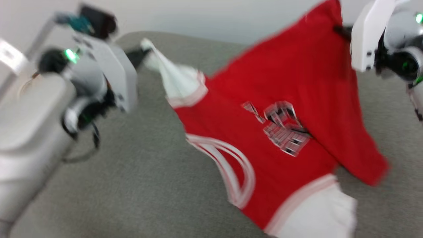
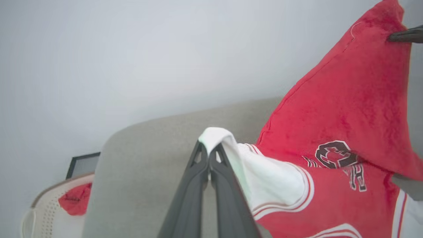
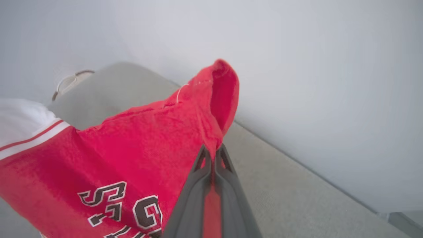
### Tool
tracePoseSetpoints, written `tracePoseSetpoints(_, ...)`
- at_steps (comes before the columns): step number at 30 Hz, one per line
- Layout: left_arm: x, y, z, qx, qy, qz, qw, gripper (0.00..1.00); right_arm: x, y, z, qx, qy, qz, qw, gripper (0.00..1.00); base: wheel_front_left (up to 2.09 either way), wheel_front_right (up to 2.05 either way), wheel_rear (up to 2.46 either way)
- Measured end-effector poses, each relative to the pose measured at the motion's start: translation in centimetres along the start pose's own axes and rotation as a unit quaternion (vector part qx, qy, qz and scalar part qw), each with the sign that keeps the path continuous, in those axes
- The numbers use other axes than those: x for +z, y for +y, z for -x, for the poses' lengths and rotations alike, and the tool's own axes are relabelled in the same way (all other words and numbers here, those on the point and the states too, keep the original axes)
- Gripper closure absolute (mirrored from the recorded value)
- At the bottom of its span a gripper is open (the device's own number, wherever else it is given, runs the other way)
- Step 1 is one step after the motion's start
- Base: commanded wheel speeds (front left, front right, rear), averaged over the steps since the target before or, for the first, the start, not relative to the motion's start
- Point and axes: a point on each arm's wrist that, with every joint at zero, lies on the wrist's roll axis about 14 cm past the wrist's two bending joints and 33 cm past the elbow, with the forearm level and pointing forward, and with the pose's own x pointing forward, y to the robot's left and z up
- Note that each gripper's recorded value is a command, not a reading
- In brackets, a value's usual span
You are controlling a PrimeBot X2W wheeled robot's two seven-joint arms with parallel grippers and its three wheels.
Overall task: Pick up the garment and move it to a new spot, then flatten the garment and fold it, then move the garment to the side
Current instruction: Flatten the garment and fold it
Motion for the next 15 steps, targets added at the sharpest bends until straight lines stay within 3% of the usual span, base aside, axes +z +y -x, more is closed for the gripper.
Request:
tracePoseSetpoints(7, 9.8, 1.2, 0.1, 0.016, -0.096, -0.068, 0.993, 1.00, 8.0, -2.7, 5.9, -0.060, -0.173, 0.011, 0.983, 1.00, 0.00, 0.00, 0.00)
tracePoseSetpoints(11, 14.2, 0.4, 0.2, 0.014, -0.149, -0.094, 0.984, 1.00, 10.1, -4.4, 9.3, -0.095, -0.230, 0.011, 0.968, 1.00, 0.00, 0.00, 0.00)
tracePoseSetpoints(15, 16.5, -0.3, 0.3, 0.013, -0.174, -0.108, 0.979, 1.00, 10.7, -5.1, 11.2, -0.112, -0.249, 0.011, 0.962, 1.00, 0.00, 0.00, 0.00)
